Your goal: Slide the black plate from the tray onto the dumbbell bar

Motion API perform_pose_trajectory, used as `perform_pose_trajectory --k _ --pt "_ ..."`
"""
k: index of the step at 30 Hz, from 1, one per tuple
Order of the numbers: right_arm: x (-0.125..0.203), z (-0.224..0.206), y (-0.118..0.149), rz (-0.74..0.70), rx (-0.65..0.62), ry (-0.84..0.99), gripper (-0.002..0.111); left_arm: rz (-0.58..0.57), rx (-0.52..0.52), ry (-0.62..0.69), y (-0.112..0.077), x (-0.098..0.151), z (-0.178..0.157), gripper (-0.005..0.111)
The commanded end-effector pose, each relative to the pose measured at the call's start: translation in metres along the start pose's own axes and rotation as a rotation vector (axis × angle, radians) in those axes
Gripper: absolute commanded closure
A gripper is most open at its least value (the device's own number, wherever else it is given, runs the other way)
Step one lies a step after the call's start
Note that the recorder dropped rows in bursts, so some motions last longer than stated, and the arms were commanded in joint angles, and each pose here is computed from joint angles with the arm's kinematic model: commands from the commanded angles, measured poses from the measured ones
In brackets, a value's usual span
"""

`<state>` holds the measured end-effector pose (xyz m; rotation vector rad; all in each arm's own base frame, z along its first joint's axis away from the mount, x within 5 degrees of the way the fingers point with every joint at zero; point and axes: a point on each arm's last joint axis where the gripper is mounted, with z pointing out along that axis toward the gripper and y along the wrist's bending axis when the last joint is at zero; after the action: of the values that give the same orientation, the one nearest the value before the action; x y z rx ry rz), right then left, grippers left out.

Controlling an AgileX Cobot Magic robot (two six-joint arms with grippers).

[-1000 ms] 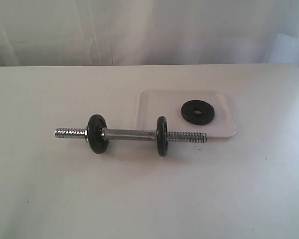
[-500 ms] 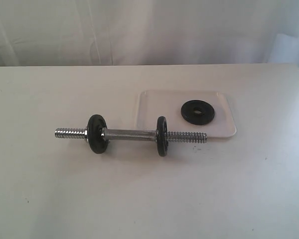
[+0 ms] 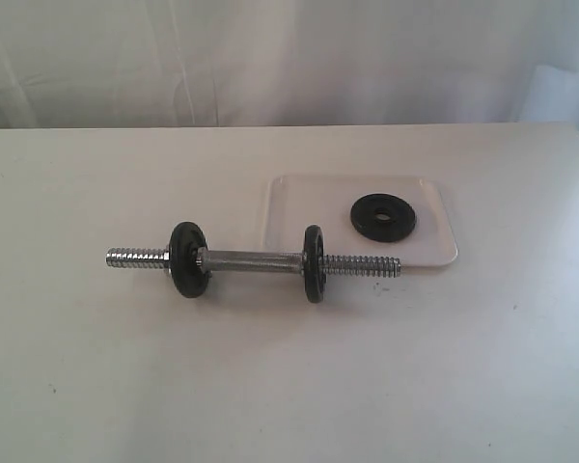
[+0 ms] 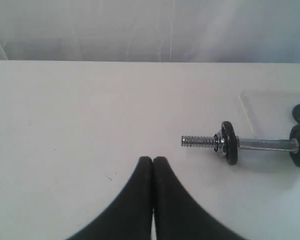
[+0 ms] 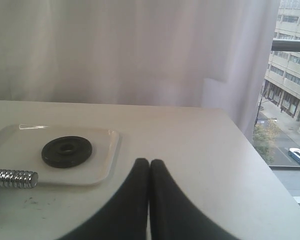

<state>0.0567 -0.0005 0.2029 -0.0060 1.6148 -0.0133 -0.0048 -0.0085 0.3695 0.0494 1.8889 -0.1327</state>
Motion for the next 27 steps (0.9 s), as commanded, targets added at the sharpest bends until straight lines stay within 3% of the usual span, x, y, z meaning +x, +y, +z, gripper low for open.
perform_pose_trajectory --k 1,11,16,20,27 --pt "0.000 0.000 0.000 0.003 0.002 -0.013 0.108 0.058 0.013 0.103 -0.001 -0.020 0.012 0.107" --pt "0.000 0.000 0.000 0.003 0.002 -0.013 0.108 0.133 0.102 0.330 -0.001 -0.039 0.087 0.107" --pt "0.000 0.000 0.000 0.003 0.002 -0.013 0.108 0.115 0.105 0.387 0.003 -0.042 0.131 0.107" --pt "0.000 0.000 0.000 0.003 0.002 -0.013 0.108 0.176 0.119 0.436 0.006 -0.045 0.164 0.107" --pt "0.000 0.000 0.000 0.003 0.002 -0.013 0.108 0.178 0.284 0.568 -0.002 -0.055 0.209 0.107"
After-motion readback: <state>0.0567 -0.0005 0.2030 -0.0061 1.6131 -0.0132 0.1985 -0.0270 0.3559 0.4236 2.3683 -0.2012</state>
